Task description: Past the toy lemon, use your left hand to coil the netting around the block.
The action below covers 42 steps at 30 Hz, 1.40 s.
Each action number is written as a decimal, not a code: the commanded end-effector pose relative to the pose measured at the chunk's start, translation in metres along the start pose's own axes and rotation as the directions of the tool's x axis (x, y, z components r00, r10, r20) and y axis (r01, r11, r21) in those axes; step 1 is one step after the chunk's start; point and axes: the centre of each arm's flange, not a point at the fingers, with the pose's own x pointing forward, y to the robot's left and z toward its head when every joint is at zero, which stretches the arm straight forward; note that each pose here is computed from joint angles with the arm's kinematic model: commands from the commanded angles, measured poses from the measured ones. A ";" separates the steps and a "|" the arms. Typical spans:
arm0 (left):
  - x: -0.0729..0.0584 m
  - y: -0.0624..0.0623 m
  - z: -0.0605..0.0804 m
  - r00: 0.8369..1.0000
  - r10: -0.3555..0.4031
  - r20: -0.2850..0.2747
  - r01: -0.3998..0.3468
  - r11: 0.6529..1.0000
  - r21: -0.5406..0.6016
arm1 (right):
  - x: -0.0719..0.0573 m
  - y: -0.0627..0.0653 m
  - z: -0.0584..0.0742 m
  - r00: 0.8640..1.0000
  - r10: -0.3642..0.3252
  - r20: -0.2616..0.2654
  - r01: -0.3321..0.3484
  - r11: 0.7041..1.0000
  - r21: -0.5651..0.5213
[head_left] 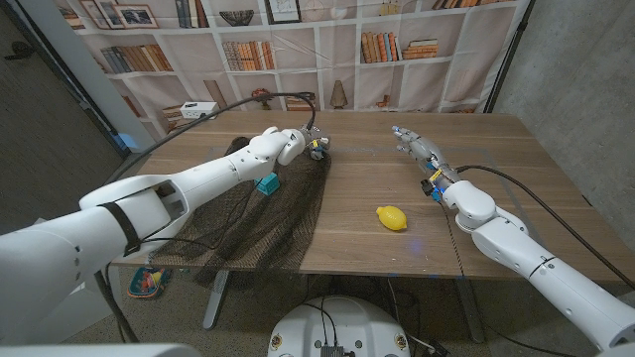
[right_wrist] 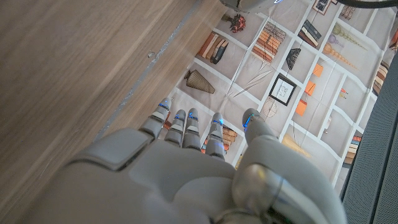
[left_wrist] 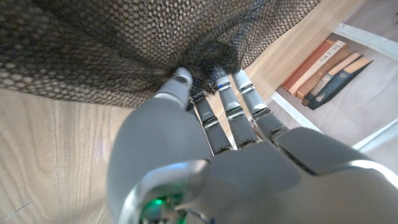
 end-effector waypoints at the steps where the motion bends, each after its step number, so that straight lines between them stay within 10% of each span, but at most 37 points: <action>1: -0.021 -0.017 -0.005 0.980 0.184 -0.076 -0.180 0.982 0.059 | 0.005 0.001 0.000 1.000 0.011 -0.004 -0.011 1.000 0.001; 10: -0.033 -0.011 -0.030 0.940 0.288 -0.184 -0.280 0.958 0.067 | 0.010 0.001 0.003 1.000 0.018 0.000 -0.018 1.000 -0.006; 29: -0.084 0.018 -0.069 0.751 0.508 -0.421 -0.475 0.859 0.190 | 0.019 0.004 0.010 0.999 0.037 0.018 -0.037 0.999 -0.014; 35: -0.111 0.039 -0.065 0.764 0.492 -0.417 -0.448 0.870 0.207 | 0.020 0.004 0.012 0.999 0.040 0.023 -0.040 0.999 -0.017; 42: -0.140 0.060 -0.051 0.854 0.382 -0.353 -0.346 0.924 0.164 | 0.017 0.005 0.013 0.999 0.045 0.025 -0.045 0.999 -0.020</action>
